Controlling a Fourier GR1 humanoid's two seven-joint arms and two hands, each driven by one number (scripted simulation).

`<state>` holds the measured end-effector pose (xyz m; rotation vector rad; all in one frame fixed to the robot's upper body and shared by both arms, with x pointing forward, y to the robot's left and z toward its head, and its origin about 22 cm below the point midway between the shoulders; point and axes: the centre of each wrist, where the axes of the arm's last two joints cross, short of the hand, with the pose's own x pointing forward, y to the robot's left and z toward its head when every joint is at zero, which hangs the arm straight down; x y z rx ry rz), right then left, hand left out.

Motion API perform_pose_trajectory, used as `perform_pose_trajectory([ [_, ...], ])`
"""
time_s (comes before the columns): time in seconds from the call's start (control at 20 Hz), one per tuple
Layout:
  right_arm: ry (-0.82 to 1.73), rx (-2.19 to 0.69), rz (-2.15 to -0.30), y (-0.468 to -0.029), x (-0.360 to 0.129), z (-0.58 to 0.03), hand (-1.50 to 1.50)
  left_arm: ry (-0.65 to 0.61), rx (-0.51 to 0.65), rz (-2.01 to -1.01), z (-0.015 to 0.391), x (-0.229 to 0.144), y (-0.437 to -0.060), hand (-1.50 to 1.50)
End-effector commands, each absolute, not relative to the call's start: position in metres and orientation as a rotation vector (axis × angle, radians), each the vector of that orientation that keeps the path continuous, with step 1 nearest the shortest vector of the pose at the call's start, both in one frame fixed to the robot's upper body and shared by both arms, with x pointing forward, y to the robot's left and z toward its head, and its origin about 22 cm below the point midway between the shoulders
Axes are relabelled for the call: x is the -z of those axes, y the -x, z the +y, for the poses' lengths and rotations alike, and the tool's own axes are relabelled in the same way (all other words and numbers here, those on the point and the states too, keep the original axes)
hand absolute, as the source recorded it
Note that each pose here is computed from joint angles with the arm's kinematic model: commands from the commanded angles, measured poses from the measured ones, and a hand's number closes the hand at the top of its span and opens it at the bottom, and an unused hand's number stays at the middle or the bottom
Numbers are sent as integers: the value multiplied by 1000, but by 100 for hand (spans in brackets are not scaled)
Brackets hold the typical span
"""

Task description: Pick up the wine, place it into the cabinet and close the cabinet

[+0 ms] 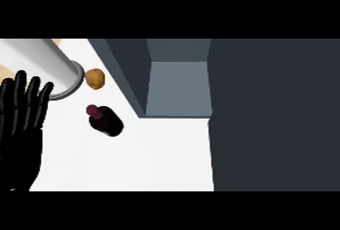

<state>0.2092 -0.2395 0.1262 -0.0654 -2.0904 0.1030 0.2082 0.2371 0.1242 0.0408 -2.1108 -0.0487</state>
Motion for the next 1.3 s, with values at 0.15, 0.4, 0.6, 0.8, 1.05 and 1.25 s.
perform_pose_trajectory([
  [0.15,-49,-134,-2090,-186,-125,-256,-150,-266,132,-2168,183,-99,-213,-150],
  [0.4,-291,-303,-1950,-175,-128,-246,-150,-117,-80,-2039,136,-79,-217,-150],
  [0.6,-308,-303,-1949,-163,-143,-238,-150,-55,-85,-2041,89,-90,-218,-150],
  [0.8,-303,-317,-1921,-153,-153,-243,-150,-85,-111,-2062,74,-86,-209,-150],
  [1.05,-288,-319,-1912,-148,-164,-243,-150,-67,-103,-2076,55,-99,-203,-150],
  [1.25,-293,-293,-1920,-151,-184,-250,-150,-88,-143,-2084,47,-115,-212,-150],
])
